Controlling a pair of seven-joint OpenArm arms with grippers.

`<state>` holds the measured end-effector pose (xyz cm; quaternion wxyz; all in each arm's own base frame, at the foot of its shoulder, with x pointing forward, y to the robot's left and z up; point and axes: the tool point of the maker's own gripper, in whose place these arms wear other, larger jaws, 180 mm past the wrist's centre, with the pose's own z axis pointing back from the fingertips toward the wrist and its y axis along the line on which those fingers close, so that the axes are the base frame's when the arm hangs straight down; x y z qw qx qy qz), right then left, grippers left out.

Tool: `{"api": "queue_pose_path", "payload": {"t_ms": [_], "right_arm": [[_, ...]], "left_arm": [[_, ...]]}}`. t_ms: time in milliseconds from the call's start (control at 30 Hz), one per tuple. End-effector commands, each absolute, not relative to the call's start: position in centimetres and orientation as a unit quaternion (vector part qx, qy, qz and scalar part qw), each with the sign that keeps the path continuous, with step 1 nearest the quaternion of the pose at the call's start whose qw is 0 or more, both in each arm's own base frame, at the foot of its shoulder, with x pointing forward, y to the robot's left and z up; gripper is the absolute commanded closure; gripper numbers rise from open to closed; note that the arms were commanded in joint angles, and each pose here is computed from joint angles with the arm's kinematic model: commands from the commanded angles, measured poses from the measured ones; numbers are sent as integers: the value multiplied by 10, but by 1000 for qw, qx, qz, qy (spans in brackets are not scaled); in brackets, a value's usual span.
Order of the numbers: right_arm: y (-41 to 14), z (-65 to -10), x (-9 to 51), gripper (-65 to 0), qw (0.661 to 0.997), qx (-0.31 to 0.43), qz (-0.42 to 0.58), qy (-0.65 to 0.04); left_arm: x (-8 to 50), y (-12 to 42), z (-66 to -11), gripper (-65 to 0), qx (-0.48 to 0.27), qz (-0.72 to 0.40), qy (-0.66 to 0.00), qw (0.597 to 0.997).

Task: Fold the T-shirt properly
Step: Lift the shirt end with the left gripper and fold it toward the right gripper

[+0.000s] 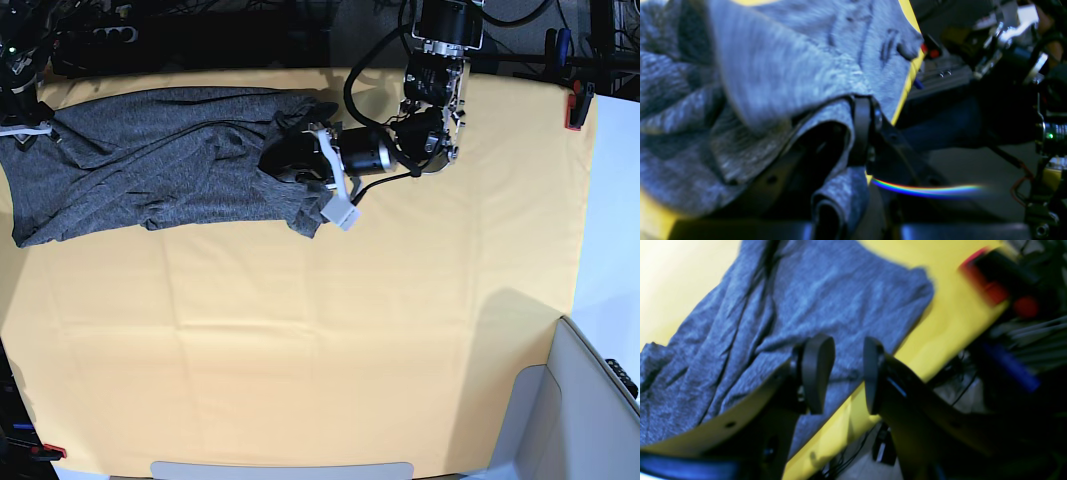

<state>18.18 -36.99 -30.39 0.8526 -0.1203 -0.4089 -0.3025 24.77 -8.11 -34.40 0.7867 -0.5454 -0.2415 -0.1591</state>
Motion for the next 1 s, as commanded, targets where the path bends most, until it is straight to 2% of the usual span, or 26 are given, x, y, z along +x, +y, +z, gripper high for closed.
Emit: {"api": "queue_pose_path", "payload": {"t_ms": [0, 433, 967], "right_arm": [[-375, -294, 183, -192, 846, -130, -297, -423], [-380, -296, 172, -192, 848, -141, -300, -414], [-377, -299, 171, -192, 850, -136, -302, -411]], "left_arm": [[256, -93, -323, -4, -567, -165, -264, 762], [241, -172, -303, -4, -619, -216, -234, 718], [244, -193, -283, -4, -589, -333, -224, 701]]}}
